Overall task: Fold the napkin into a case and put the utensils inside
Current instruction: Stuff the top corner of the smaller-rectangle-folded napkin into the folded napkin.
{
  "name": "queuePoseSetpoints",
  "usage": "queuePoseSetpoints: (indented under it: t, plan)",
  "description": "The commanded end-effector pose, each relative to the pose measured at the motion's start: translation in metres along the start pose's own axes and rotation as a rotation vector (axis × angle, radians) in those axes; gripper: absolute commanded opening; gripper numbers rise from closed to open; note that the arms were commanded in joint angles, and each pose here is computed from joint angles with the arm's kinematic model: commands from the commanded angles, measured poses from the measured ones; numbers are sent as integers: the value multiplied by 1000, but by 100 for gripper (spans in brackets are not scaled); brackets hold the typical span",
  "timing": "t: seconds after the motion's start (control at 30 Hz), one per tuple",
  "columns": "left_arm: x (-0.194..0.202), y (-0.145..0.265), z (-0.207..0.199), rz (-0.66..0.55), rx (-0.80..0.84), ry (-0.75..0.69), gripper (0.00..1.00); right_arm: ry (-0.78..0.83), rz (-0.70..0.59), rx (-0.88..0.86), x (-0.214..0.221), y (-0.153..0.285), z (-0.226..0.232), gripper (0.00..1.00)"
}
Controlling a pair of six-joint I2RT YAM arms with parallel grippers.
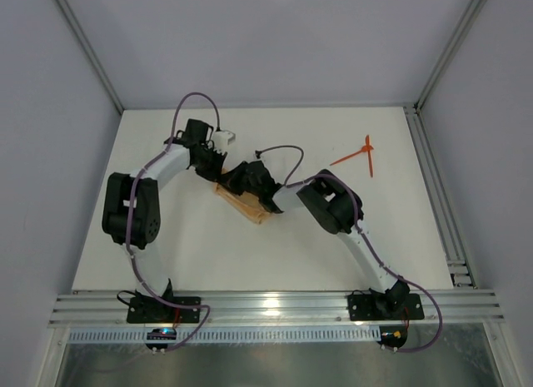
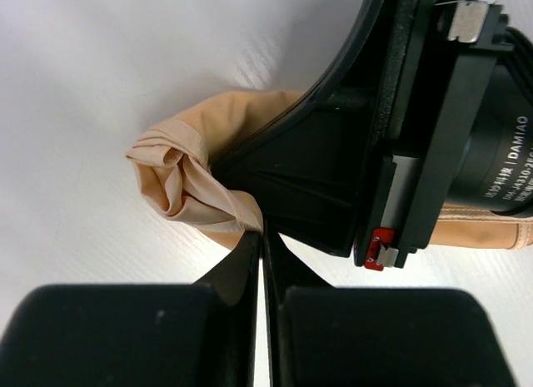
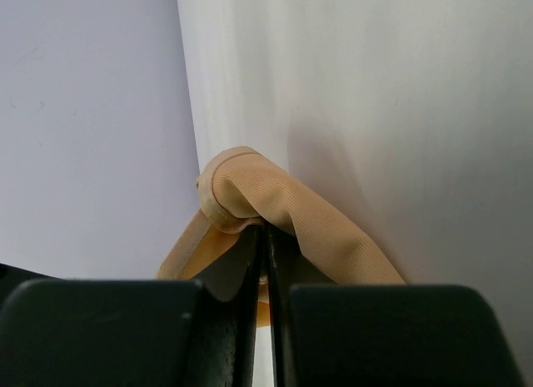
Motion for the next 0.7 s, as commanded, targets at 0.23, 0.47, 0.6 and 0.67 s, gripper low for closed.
queuePoseSetpoints:
  t: [0.23, 0.47, 0.6, 0.67]
  plan:
    - [12, -26, 16, 35, 9, 138, 0, 73, -32, 9, 1, 18, 8, 25]
    - [13, -38, 16, 52, 35, 169, 0, 123, -46, 2, -3, 33, 21, 37]
    - [14, -40, 18, 56, 15, 166, 0, 120, -47, -1, -3, 34, 20, 38]
    - [16, -39, 20, 55, -2, 158, 0, 131, -53, -2, -4, 38, 23, 37]
Point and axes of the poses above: each gripper's point midway between its finger pads, its own y axis back along the fingers, its own z axis along the line the jaws close on, x = y × z, the point moved 7 cm from there along y, back along the fingers, and after that the axes turned 5 degrees about y, right-handed, at the moved point
